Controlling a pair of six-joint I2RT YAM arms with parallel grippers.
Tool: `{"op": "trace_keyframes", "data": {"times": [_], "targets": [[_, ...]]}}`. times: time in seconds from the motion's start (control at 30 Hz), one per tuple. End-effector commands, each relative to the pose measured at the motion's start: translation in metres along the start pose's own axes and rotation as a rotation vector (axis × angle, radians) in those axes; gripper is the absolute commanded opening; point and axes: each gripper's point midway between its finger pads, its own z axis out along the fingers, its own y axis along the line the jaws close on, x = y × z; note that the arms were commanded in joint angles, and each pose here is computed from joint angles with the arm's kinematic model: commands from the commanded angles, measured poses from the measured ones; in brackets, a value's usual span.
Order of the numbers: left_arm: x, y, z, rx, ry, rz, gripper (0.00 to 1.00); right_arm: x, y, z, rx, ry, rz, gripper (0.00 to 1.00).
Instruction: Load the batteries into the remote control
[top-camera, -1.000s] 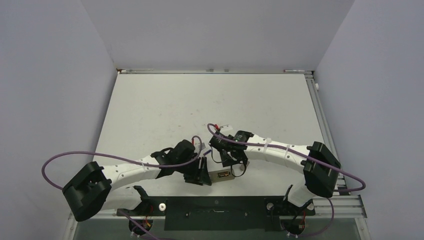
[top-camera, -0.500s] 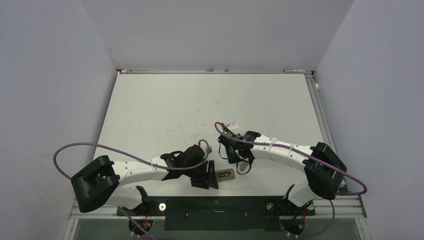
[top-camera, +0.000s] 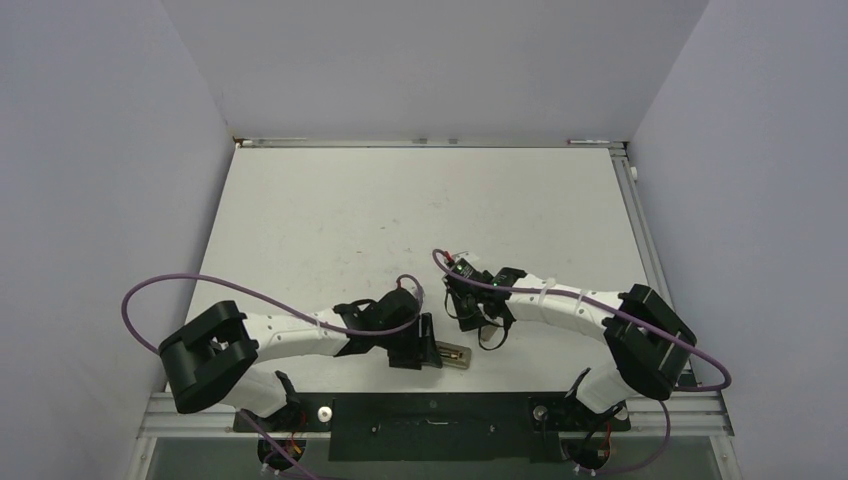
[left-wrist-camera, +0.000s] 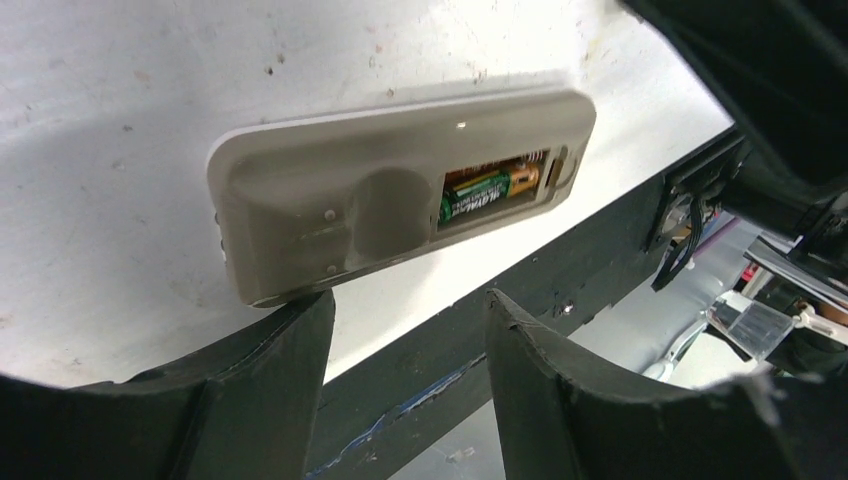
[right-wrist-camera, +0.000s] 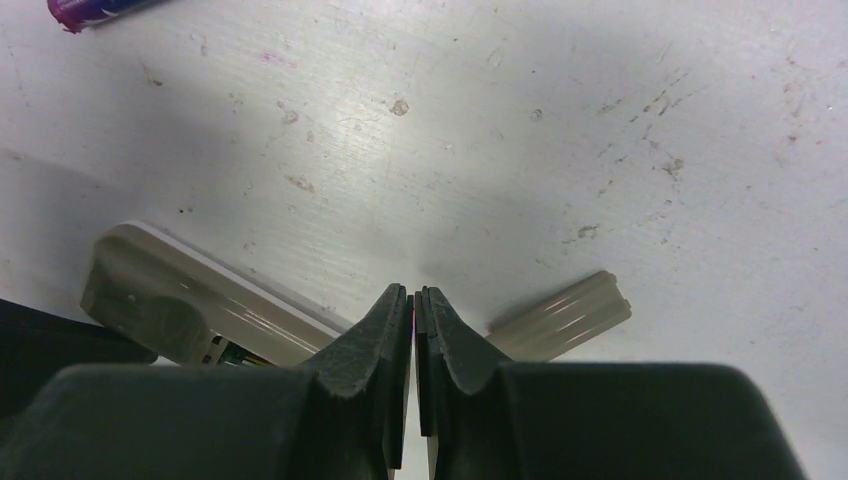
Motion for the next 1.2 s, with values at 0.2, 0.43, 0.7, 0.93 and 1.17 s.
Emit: {"op": "trace_keyframes", "data": {"times": [0.2,0.43,0.7,0.93,1.17], "targets": [[-0.029,-0.002,0.003,-0.059,-0.1,-0.001,0.54,0.016,0.008,-0.002,-0.07,-0.008,-0.022,0.09],[-0.039,-0.003,0.008,-0.06,-0.098,0.017,0.54,0.035,0.019,-0.009,-0.097,-0.013,-0.016,0.09],[-0.051,-0.016,0.017,-0.041,-0.083,0.078,0.54,0.041,0.029,-0.032,-0.105,-0.058,-0.007,0.08],[-0.061,-0.033,0.028,-0.03,-0.063,0.124,0.54,0.049,0.018,-0.05,-0.085,-0.077,0.014,0.08],[-0.068,-0.048,0.039,-0.017,-0.03,0.175,0.54,0.053,0.003,-0.07,-0.079,-0.112,0.046,0.09]]}}
